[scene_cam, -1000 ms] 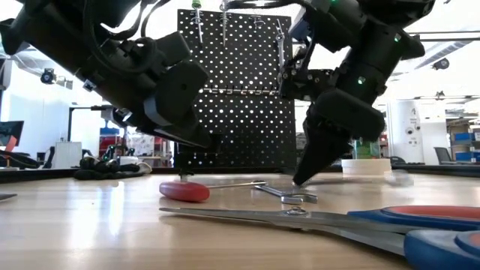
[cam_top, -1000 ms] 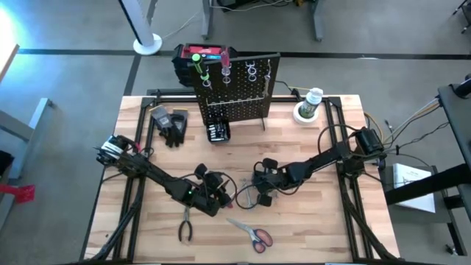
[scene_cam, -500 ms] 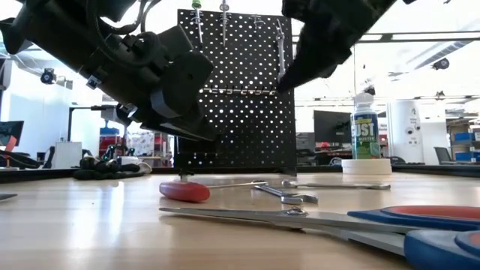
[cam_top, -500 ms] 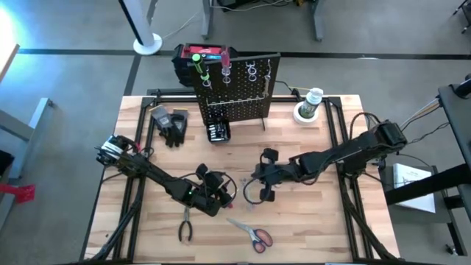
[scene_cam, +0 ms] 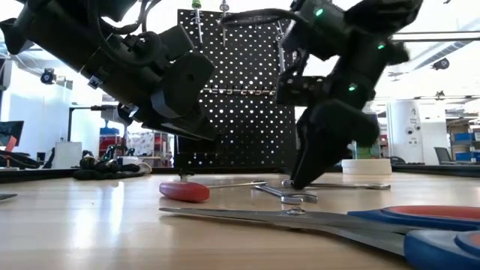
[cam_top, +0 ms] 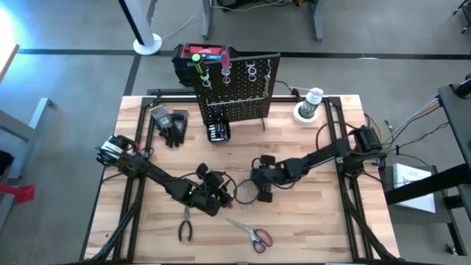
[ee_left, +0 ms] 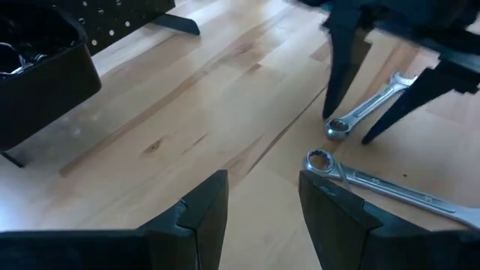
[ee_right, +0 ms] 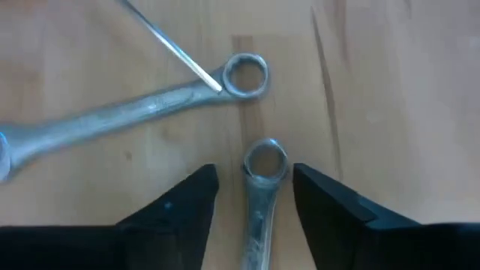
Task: Hang tools onto peg board
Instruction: Hang the right combination wrench on the pegboard
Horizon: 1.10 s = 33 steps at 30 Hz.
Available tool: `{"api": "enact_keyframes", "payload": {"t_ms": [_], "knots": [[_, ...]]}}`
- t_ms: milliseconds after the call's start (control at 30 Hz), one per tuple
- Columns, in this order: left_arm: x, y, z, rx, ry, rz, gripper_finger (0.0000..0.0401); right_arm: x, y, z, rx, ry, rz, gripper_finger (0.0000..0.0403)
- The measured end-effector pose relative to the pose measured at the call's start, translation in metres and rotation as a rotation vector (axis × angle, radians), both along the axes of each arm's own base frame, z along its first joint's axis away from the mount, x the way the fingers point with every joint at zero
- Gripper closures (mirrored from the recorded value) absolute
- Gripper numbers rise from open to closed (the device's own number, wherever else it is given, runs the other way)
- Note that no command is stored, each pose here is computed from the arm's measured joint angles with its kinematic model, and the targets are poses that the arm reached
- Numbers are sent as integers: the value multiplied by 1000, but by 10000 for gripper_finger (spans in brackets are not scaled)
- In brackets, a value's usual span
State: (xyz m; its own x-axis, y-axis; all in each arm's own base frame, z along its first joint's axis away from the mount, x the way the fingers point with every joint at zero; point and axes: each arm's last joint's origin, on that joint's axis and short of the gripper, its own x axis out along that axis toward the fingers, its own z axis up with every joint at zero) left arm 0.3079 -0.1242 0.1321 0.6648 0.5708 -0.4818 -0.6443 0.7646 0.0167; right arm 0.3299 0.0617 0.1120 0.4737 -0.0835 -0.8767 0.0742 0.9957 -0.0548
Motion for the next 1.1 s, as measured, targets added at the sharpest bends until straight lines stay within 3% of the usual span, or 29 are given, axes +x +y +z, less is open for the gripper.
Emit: {"api": "enact_keyframes", "payload": {"t_ms": [167, 433, 500, 1100], "knots": [[0, 0, 0, -1, -2, 0, 246, 5, -11, -10, 52, 31, -23, 225], [0, 0, 0, -3, -4, 0, 246, 2, -15, -1, 49, 27, -10, 371], [0, 0, 0, -3, -4, -1, 246, 1, -16, 1, 33, 25, -13, 389], [0, 0, 0, -3, -3, -1, 246, -8, -16, 27, 37, -1, -14, 402]]}}
